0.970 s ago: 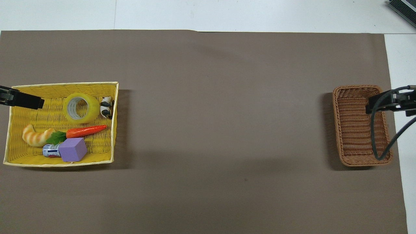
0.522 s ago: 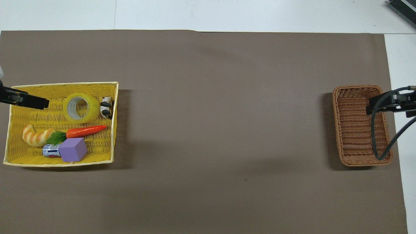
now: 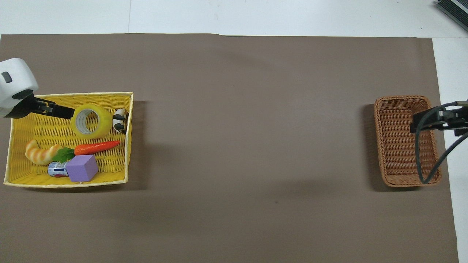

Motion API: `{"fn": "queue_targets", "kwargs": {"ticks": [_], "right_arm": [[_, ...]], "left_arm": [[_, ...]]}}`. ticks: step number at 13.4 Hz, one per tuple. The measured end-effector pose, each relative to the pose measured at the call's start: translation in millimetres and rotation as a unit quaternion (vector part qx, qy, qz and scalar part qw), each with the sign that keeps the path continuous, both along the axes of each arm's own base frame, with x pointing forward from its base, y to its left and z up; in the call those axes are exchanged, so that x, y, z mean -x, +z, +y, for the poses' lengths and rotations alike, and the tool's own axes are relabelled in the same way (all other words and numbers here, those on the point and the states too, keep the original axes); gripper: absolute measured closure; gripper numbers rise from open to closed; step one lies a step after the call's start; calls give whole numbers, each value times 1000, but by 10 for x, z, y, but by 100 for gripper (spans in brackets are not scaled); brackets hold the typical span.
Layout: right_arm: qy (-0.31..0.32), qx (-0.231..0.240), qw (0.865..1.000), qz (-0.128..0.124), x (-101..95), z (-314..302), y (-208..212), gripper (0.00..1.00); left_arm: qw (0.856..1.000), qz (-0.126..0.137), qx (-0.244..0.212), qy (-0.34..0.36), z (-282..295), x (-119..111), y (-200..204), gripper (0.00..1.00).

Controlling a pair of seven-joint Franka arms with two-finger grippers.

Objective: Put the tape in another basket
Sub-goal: 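Lower the left gripper onto the yellow tape roll in the yellow basket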

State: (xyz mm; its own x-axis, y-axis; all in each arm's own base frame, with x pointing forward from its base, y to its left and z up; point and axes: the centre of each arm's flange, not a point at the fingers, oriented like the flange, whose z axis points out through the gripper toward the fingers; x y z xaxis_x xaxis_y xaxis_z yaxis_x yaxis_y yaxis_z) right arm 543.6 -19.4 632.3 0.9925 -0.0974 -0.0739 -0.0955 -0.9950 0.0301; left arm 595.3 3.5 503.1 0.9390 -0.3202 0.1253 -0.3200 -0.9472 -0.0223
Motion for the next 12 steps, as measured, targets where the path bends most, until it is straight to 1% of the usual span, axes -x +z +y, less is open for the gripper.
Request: {"fn": "queue_targets", "kwargs": {"ticks": [3, 5, 6, 9, 12], "right_arm": [[0, 0, 1000, 1, 19, 2, -9, 0], [0, 1, 1000, 4, 43, 5, -40, 0], [0, 1, 1000, 2, 62, 8, -61, 0], [1, 1, 1000, 3, 133, 29, -190, 0], [5, -9, 1000, 10, 145, 91, -455, 0]], "left_arm": [[1000, 4, 1, 4, 44, -149, -417, 0], [1000, -1, 1, 10, 122, -229, -699, 0], [1000, 0, 1, 16, 190, -249, -820, 0], [1000, -4, 0, 28, 364, -245, -1084, 0], [999, -12, 0, 36, 457, -237, -1357, 0]]}}
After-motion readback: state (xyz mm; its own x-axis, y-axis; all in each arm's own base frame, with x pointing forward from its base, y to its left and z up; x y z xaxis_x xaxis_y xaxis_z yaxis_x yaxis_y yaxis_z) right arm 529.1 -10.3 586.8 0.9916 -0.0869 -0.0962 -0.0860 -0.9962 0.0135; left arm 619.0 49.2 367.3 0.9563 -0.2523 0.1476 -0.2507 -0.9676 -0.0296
